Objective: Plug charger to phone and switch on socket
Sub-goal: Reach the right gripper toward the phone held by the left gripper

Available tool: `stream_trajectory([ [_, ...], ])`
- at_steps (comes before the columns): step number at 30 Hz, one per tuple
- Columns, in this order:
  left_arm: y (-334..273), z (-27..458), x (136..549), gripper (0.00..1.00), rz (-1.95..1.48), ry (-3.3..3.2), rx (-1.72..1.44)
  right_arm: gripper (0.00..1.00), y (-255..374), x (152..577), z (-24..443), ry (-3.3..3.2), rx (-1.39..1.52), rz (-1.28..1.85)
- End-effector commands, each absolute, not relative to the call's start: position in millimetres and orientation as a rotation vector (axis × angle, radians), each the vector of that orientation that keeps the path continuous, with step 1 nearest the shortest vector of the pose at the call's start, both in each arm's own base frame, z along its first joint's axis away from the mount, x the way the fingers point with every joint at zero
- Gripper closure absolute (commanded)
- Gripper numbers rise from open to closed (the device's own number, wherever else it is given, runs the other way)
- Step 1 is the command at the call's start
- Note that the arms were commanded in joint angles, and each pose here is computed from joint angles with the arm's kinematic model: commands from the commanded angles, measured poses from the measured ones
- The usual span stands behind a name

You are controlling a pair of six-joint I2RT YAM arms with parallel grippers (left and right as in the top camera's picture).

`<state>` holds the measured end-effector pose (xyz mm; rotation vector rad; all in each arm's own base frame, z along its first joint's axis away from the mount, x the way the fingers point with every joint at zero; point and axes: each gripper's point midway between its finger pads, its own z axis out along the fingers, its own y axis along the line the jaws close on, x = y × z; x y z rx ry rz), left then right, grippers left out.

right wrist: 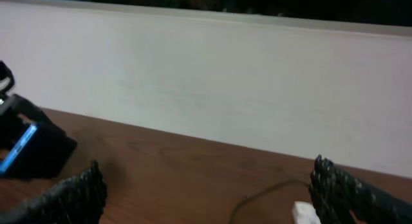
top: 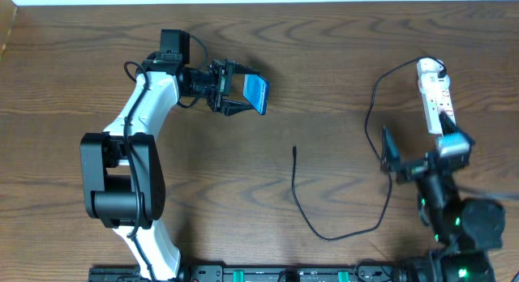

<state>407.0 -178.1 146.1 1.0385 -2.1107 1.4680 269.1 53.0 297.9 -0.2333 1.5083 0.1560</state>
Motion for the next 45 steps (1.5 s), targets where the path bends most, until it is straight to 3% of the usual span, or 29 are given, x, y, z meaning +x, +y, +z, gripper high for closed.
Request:
stream_trajectory([
  [1,-179.1,175.8,409.6,0.93,1.557,-2.142,0.964,0.01,74.6,282.8,324.0,1.510,-0.327,0.244],
  [10,-178.8,175.2,409.9,0.93,1.555,-2.145,0.967,0.01,128.5,347.9,350.1,1.678,-0.456,0.600],
  [18,-172.8,162.6,415.7,0.93,1.484,-2.192,1.067,0.01,195.7,356.9,355.3,1.646,-0.811,1.192],
  [21,-172.7,162.6,415.7,0.93,1.483,-2.191,1.069,0.01,202.4,363.7,349.4,1.585,-0.885,1.264],
  [32,-159.3,142.2,424.0,0.93,1.325,-2.177,1.325,0.01,221.6,389.9,312.5,1.691,-0.796,1.387],
  [39,-161.8,142.6,423.5,0.93,1.322,-2.179,1.324,0.01,235.7,419.1,271.5,1.969,-0.450,1.367],
  [45,-162.4,142.0,425.6,0.93,1.268,-2.286,1.381,0.01,244.1,421.7,244.5,2.096,-0.345,1.319],
])
